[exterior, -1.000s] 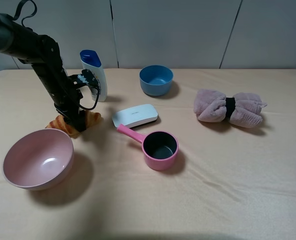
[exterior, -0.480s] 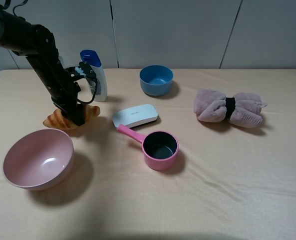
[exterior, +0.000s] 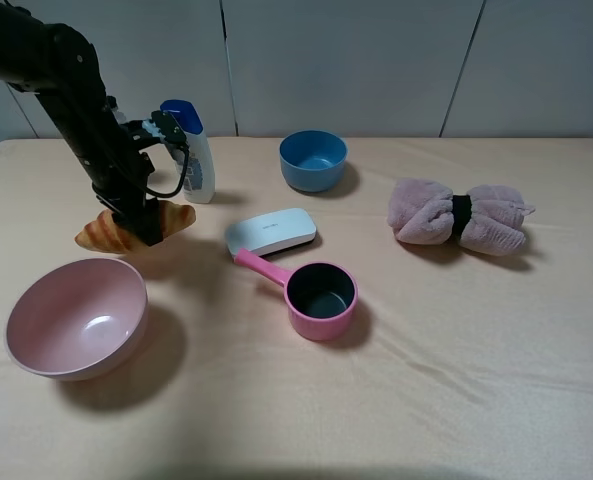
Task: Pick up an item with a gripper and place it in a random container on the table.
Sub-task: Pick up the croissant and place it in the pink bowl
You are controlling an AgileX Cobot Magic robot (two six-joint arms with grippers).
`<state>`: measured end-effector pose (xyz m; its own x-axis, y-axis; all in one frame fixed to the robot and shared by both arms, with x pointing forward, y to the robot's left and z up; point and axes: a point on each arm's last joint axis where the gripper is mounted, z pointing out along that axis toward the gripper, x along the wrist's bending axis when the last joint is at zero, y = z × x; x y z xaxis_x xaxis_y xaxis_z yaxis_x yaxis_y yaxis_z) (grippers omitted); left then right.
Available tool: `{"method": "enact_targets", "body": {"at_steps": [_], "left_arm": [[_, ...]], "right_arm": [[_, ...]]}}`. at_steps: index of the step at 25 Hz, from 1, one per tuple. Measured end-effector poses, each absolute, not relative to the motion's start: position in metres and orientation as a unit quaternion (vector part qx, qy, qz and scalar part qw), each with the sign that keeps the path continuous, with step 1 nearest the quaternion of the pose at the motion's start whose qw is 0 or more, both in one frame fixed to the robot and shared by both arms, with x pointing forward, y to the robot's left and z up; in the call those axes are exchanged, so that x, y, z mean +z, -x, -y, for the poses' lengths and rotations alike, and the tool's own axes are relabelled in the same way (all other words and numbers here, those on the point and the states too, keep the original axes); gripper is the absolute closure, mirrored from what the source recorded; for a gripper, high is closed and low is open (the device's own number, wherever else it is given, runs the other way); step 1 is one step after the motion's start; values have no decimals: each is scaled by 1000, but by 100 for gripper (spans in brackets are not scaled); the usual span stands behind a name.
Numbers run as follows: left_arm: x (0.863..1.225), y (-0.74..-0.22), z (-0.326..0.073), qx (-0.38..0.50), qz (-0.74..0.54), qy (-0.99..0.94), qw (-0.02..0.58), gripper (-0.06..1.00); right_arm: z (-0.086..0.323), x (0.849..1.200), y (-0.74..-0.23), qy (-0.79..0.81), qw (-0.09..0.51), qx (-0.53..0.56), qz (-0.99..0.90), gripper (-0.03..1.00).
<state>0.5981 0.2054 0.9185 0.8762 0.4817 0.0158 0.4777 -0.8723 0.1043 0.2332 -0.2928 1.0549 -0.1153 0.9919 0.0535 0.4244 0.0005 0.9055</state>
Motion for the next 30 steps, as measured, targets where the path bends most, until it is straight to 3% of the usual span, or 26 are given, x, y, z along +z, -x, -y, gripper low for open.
{"method": "enact_targets", "body": {"at_steps": [19,30], "left_arm": [[983,-579,-210,52,-244,-966,67,33],[1017,-558,-212,37,-312,-947,68,33]], "right_arm": [[293,1055,-233,-571,341,416,-620,27],[293,1055,-233,-571,341,416,-620,27]]}}
